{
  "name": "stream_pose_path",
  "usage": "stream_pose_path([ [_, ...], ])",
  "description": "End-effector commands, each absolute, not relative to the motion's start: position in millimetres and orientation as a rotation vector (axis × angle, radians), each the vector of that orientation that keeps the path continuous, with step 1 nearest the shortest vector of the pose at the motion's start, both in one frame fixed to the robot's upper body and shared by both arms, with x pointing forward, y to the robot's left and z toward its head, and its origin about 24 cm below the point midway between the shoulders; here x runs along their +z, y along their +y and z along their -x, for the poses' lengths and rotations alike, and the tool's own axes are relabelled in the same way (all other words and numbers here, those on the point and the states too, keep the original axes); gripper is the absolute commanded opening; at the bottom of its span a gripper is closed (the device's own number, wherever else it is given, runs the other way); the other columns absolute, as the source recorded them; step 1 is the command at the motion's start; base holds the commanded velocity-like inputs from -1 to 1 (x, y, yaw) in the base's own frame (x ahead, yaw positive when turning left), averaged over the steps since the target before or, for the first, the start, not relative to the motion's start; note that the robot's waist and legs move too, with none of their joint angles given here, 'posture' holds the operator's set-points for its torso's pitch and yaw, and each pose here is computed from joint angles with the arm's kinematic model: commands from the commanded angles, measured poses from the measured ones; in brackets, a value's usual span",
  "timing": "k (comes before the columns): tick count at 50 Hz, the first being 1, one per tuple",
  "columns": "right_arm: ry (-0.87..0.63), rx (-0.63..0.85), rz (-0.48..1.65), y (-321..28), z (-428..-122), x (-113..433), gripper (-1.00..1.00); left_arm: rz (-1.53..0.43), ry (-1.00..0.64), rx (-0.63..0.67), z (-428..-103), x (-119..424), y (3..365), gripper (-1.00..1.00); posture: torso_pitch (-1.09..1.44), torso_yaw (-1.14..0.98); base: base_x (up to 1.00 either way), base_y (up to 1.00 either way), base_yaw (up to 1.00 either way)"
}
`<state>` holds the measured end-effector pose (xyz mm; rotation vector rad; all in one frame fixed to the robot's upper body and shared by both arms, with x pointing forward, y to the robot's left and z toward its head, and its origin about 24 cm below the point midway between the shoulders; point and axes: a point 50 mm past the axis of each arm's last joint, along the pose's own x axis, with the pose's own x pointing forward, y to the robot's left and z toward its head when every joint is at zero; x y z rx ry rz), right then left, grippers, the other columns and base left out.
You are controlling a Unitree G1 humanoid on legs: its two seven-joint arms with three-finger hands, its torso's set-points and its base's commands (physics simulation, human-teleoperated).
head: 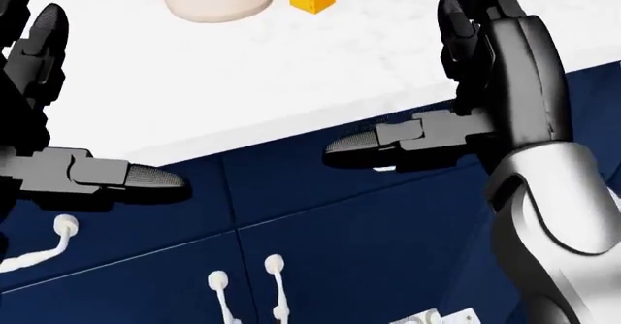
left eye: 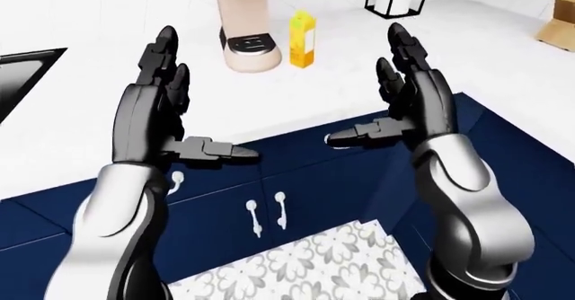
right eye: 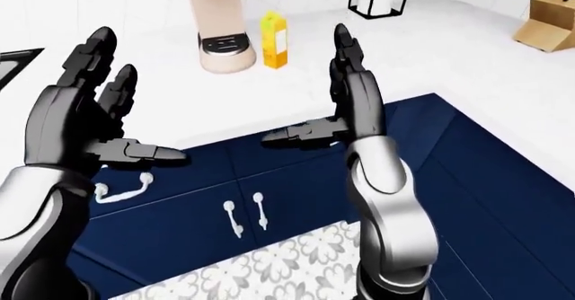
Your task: Move the drinks to the dining counter.
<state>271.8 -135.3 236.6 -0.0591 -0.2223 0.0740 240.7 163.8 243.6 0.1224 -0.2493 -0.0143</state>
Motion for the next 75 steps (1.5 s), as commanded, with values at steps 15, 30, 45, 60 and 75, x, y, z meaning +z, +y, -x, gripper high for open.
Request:
stream_pose_path([
  [15, -0.308, 0.089, 0.064, -131.4, -269.5, 249.6, 1.00, -0.125, -0.327, 0.006, -237.0, 253.1, 166.7, 1.00, 0.00, 0.00, 0.00, -0.20, 0.00],
  [30, -0.315, 0.113, 0.034, -130.0, -266.3, 254.6, 1.00, -0.125, -0.332, 0.011, -235.0, 256.9, 168.6, 1.00, 0.00, 0.00, 0.00, -0.08, 0.31],
  [45, -0.325, 0.067, 0.042, -142.5, -261.8, 259.6, 1.00, -0.132, -0.329, 0.006, -241.1, 266.1, 168.0, 1.00, 0.00, 0.00, 0.03, 0.00, 0.53],
  [60, -0.331, 0.055, 0.030, -145.7, -262.1, 258.1, 1.00, -0.130, -0.326, 0.000, -241.5, 262.3, 165.3, 1.00, 0.00, 0.00, 0.19, 0.00, 0.00],
  [75, -0.338, 0.040, 0.023, -148.9, -260.6, 259.0, 1.00, -0.136, -0.334, 0.001, -240.0, 262.9, 163.8, 1.00, 0.00, 0.00, 0.19, 0.00, 0.00],
])
